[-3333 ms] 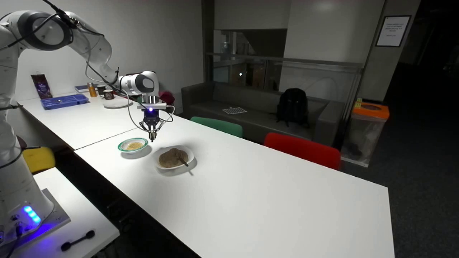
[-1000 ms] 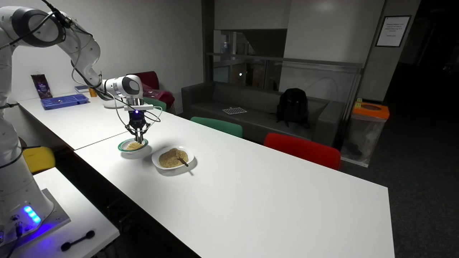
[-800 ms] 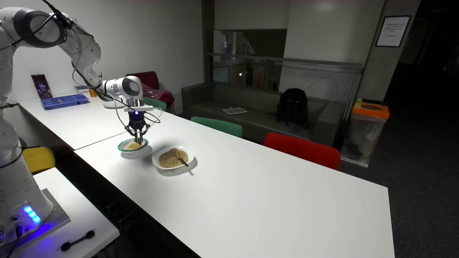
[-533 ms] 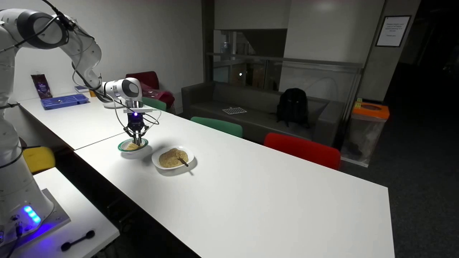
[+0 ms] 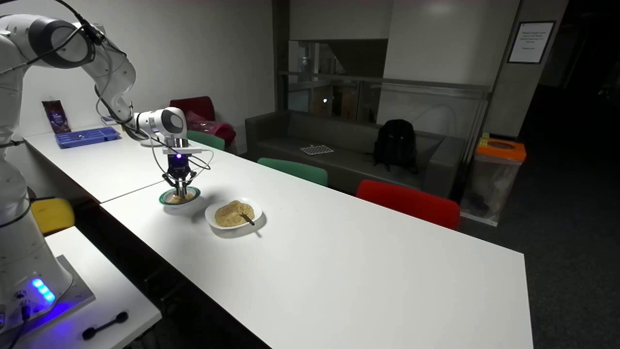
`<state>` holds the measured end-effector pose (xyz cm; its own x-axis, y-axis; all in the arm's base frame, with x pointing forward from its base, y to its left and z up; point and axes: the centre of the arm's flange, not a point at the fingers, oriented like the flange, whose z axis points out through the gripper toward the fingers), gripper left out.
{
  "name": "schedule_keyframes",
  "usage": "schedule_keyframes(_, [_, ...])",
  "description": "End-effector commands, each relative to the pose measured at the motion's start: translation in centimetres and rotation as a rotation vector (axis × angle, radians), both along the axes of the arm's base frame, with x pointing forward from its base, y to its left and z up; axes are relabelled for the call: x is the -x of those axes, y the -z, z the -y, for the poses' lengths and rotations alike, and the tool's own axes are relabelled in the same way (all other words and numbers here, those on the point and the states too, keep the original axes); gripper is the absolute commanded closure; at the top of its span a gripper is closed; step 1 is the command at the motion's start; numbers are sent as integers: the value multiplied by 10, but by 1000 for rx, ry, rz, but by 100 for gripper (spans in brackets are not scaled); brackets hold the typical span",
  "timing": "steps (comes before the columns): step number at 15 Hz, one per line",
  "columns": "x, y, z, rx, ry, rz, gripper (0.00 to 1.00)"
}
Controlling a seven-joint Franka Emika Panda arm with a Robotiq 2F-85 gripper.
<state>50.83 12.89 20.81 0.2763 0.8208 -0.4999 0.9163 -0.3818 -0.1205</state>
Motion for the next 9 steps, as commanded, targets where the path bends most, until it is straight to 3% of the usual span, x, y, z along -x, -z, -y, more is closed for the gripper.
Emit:
schedule_keyframes(1, [-2,-9,-1,14,-2,7,97])
schedule_keyframes(9, [-6,-15,1,3,8,12,97])
